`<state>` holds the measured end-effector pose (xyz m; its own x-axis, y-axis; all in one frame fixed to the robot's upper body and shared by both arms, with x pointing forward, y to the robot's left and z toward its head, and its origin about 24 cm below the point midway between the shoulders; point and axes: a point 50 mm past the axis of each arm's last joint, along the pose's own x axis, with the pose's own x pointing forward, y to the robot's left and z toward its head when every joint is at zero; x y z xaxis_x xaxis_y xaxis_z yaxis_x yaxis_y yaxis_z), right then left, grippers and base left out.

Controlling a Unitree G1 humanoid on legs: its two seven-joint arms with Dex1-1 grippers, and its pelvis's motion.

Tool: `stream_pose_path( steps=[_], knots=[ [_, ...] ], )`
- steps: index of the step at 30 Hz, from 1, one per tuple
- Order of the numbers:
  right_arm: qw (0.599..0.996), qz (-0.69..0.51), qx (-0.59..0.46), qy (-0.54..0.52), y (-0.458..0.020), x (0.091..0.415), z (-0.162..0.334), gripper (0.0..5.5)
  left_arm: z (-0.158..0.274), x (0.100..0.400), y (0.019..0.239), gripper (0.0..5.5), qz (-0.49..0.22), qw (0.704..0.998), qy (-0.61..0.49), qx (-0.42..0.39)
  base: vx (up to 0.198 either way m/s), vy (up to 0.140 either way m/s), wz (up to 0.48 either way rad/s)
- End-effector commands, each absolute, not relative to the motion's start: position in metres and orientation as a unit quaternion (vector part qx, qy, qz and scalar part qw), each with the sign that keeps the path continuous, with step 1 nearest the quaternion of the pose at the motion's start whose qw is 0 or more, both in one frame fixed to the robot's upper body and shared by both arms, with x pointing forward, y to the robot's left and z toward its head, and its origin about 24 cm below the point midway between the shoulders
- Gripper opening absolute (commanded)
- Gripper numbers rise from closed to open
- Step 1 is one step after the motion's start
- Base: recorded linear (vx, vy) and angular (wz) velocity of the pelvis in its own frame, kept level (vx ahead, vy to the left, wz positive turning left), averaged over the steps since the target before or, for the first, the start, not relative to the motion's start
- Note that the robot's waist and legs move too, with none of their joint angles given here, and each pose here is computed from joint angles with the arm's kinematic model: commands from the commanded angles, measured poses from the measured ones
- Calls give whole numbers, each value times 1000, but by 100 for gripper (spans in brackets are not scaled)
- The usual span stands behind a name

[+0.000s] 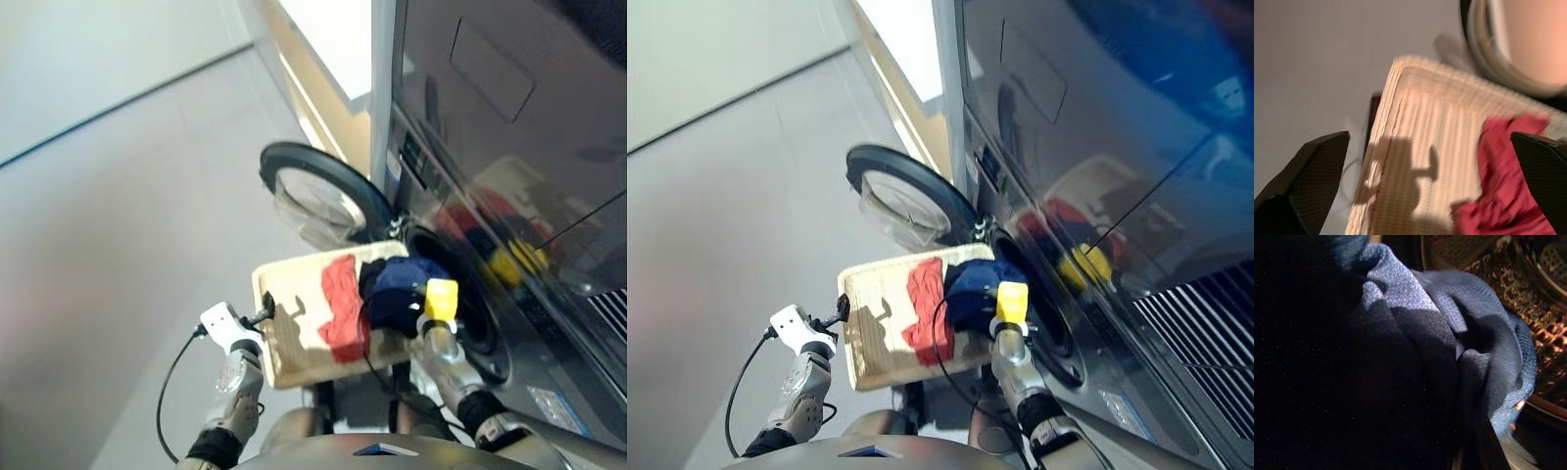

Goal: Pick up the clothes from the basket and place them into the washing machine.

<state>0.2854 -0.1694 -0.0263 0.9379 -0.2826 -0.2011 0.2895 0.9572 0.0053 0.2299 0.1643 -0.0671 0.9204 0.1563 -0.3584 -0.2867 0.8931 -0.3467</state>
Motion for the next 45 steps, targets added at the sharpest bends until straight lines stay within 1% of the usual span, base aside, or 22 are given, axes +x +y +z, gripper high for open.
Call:
stream_pose_path(
  steps=[1, 4, 9, 14, 18, 21, 24, 26, 29, 32, 33, 34, 35, 37, 38, 39, 40, 41, 43, 44, 45],
  knots=[
    [983, -154, 95, -7, -152, 313, 18, 0, -46, 252, 173, 550, 114, 976, 101, -153, -55, 5, -33],
    [977, -173, 118, -39, -156, 324, 35, 0, -40, 258, 174, 550, 120, 978, 89, -145, 17, 4, 25],
    [963, -205, 148, -91, -167, 345, 70, 0, -25, 272, 175, 550, 110, 986, 58, -111, 11, 2, 17],
    [948, -230, 184, -119, -176, 359, 93, 0, -15, 278, 176, 550, 111, 987, 36, -114, 0, 0, 0],
    [927, -258, 226, -153, -189, 370, 120, 0, -6, 285, 176, 550, 105, 988, 19, -112, 0, 0, 0],
    [877, -298, 319, -202, -207, 379, 156, 0, -3, 283, 178, 550, 101, 988, 14, -113, 0, 0, 0],
    [848, -316, 353, -238, -222, 383, 187, 0, -9, 278, 178, 550, 92, 989, 26, -111, 0, 0, 0],
    [807, -334, 398, -282, -237, 383, 219, 0, -15, 276, 179, 550, 88, 990, 42, -105, 0, 0, 0],
    [783, -346, 406, -319, -256, 379, 252, 0, -20, 275, 180, 550, 89, 989, 59, -100, 0, 0, 0],
    [756, -361, 388, -383, -283, 365, 296, 0, -23, 274, 182, 550, 93, 988, 64, -104, 0, 0, 0],
    [739, -353, 395, -416, -288, 357, 313, 0, -24, 273, 182, 550, 95, 987, 64, -109, 0, 0, 0],
    [739, -352, 395, -418, -289, 356, 313, 0, -23, 274, 181, 550, 94, 988, 63, -109, 5, -5, -183],
    [718, -343, 396, -458, -297, 345, 331, 0, -24, 274, 182, 550, 98, 987, 64, -113, 6, -8, -240],
    [689, -353, 392, -496, -313, 329, 345, 0, -26, 271, 182, 550, 98, 986, 68, -112, 7, -15, -105],
    [684, -361, 380, -507, -318, 324, 350, 0, -28, 271, 182, 550, 98, 986, 72, -114, 17, -59, -67],
    [684, -365, 367, -514, -320, 320, 352, 0, -28, 271, 182, 550, 98, 986, 73, -113, 28, -63, -33],
    [711, -366, 342, -494, -317, 328, 341, 0, -29, 271, 181, 550, 98, 986, 76, -110, 0, 0, 0],
    [712, -366, 342, -493, -317, 328, 340, 0, -30, 271, 182, 550, 98, 986, 77, -110, 0, 0, 0],
    [743, -360, 342, -449, -308, 344, 317, 0, -30, 272, 179, 550, 98, 986, 77, -114, 0, 0, 0],
    [743, -359, 343, -448, -308, 345, 317, 0, -30, 271, 179, 550, 99, 986, 77, -114, 0, 0, 0],
    [760, -357, 340, -424, -304, 353, 305, 0, -30, 273, 177, 550, 95, 986, 76, -115, 0, 0, 0]
  ],
)
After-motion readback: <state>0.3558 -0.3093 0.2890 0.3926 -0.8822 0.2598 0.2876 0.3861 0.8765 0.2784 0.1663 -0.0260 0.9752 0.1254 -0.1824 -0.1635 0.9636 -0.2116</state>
